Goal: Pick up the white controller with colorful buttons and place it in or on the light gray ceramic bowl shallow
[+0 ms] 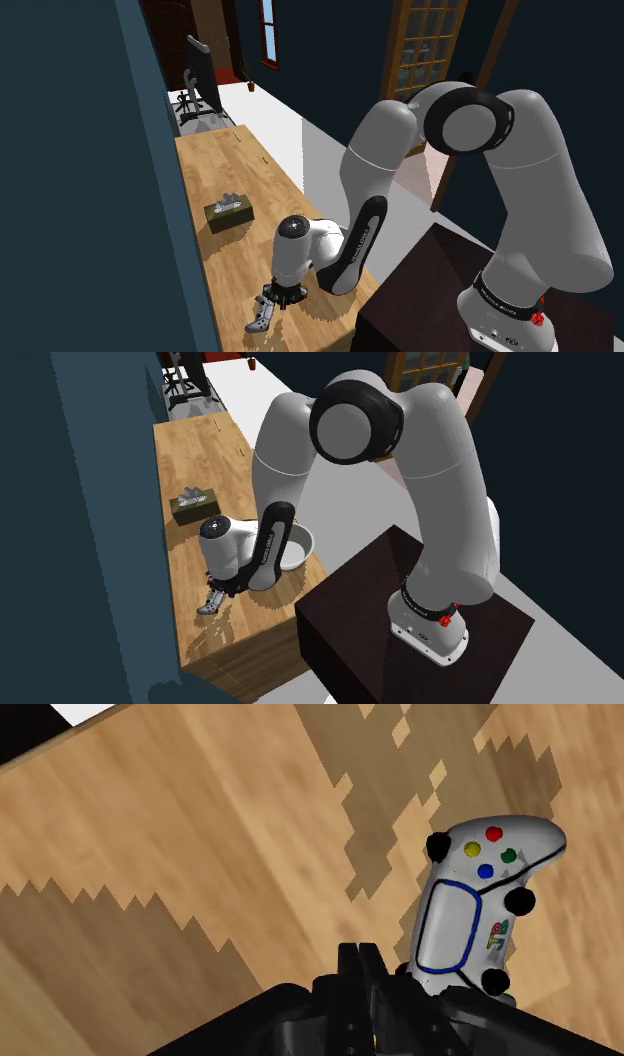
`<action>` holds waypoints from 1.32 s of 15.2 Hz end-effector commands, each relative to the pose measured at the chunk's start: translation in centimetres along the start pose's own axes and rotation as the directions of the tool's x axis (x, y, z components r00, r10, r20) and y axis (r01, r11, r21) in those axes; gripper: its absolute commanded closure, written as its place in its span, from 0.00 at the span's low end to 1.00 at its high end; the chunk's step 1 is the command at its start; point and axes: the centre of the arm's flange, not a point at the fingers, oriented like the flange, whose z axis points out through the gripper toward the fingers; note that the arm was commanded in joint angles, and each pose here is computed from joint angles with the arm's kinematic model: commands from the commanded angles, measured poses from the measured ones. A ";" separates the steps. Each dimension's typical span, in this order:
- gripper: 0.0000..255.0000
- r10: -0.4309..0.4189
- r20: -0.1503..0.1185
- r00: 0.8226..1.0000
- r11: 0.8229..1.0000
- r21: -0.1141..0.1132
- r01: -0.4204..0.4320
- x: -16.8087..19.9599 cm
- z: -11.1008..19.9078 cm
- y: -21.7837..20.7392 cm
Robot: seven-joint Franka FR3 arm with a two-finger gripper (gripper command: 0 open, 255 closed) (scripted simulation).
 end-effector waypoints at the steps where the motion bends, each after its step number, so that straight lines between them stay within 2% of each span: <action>1: 1.00 0.000 0.000 1.000 1.000 0.000 0.000 0.0 0.0 0.0; 2: 0.00 0.000 0.000 1.000 1.000 0.000 0.000 0.0 0.0 0.0; 7: 0.00 0.103 -0.024 0.994 0.995 0.012 -0.103 -3.1 -1.7 -5.4; 14: 0.00 0.103 -0.024 0.994 0.995 0.012 -0.103 -3.0 2.0 -5.5; 20: 0.00 0.103 -0.024 0.994 0.995 0.012 -0.103 -3.0 2.3 -5.5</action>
